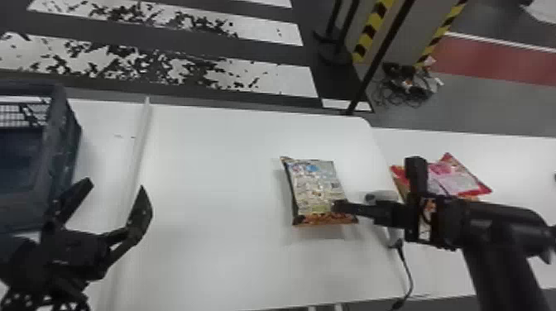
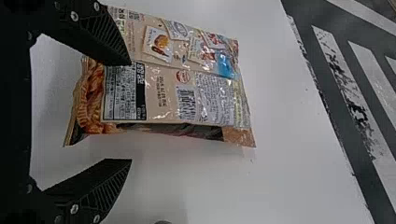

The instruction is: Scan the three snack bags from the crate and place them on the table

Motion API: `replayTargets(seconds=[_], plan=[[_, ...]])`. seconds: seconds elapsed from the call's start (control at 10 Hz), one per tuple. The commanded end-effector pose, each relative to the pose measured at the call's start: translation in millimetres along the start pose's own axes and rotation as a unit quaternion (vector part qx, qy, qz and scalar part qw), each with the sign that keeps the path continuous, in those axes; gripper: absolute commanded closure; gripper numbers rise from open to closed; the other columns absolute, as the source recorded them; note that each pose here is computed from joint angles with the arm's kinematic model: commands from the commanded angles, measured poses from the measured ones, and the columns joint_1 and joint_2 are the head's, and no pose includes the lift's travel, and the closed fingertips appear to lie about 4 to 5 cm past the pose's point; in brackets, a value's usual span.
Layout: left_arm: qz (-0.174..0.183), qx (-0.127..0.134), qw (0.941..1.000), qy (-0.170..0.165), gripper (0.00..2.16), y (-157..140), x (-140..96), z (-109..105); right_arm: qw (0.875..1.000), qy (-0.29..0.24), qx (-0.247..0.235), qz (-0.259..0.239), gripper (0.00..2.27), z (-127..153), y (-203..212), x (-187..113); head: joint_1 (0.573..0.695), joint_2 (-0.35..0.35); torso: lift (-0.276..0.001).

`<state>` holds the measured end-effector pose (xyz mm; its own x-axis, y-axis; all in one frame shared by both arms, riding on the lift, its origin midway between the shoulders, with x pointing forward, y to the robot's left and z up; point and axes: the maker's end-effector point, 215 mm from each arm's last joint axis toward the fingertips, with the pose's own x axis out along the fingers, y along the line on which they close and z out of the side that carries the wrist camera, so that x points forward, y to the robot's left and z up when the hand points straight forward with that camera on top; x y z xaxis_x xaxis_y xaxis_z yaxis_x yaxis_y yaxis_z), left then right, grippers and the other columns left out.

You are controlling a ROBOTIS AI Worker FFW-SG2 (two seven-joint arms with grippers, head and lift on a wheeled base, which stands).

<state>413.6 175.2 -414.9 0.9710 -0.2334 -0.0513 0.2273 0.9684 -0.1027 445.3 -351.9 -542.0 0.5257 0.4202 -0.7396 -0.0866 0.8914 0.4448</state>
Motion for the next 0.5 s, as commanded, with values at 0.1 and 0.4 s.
replayTargets(seconds=[0.1, 0.4], plan=[[-0.001, -0.001, 1.0, 0.001, 0.04, -0.1, -0.5, -1.2, 1.0, 0.004, 0.014, 0.006, 1.76, -0.7, -4.0, 4.9, 0.695, -0.226, -0.062], [-0.001, -0.001, 1.0, 0.0, 0.04, 0.1, -0.4, -0.4, 1.0, 0.01, 0.019, 0.006, 2.26, -6.2, -7.9, 3.1, 0.695, -0.233, -0.062]])
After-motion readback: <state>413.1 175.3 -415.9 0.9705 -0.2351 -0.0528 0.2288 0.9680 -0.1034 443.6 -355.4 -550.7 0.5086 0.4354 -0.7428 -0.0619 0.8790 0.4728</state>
